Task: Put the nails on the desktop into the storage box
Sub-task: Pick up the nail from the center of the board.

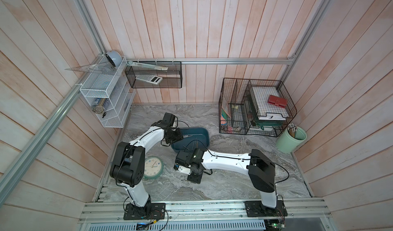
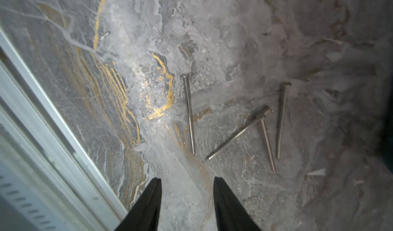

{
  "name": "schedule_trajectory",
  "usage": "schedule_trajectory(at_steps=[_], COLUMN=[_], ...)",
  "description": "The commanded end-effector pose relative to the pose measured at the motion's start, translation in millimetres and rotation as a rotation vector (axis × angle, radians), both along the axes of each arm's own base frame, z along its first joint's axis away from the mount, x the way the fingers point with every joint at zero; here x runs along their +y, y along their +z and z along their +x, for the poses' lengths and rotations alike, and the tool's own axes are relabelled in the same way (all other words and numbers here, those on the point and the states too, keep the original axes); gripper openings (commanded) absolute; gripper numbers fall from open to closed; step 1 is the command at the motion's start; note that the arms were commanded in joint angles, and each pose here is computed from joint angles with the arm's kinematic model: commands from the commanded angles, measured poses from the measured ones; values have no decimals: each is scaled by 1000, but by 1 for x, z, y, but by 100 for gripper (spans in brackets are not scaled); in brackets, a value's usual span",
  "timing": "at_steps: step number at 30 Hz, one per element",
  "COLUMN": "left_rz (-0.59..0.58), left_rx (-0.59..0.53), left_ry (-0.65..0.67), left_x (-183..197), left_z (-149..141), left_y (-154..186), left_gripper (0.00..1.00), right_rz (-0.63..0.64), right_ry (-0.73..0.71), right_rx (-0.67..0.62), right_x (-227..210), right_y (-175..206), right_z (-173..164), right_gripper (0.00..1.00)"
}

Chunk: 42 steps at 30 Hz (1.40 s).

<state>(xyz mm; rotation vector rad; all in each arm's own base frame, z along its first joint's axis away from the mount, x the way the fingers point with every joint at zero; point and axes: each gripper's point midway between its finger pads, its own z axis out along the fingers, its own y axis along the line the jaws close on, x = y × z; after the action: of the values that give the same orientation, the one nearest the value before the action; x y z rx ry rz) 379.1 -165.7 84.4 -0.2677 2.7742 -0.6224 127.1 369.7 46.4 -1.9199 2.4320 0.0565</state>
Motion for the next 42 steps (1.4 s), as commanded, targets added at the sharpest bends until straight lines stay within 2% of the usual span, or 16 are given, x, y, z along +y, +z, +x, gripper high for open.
schedule_trajectory(at_steps=[1,10,16,19,23,26,30,36,42], left_rz=[-11,-7,-4,-2,-2,0,-1,1,-14], left_rx=[-17,-19,-17,-20,-17,-16,-18,-13,-12], left_ry=[-21,-24,-30,-30,-31,-30,-33,-32,-29], left_x=[-4,-4,-4,-3,-3,-2,-3,-2,-4], left_z=[7,8,7,7,7,6,6,6,7], left_y=[3,4,4,3,2,2,4,1,1], left_gripper=[41,42,42,41,41,42,41,41,41], right_rz=[13,-35,-67,-89,-114,-121,-97,36,89], right_ry=[53,64,80,80,73,69,43,5,-43], right_rx=[-18,-43,-8,3,5,-17,-58,-110,-110], right_x=[13,13,13,12,8,5,1,-3,-22], right_y=[-2,-28,-45,-53,-60,-59,-40,32,79], right_z=[4,11,7,6,7,12,24,28,26], right_gripper=[47,48,42,31,0,0,0,0,0])
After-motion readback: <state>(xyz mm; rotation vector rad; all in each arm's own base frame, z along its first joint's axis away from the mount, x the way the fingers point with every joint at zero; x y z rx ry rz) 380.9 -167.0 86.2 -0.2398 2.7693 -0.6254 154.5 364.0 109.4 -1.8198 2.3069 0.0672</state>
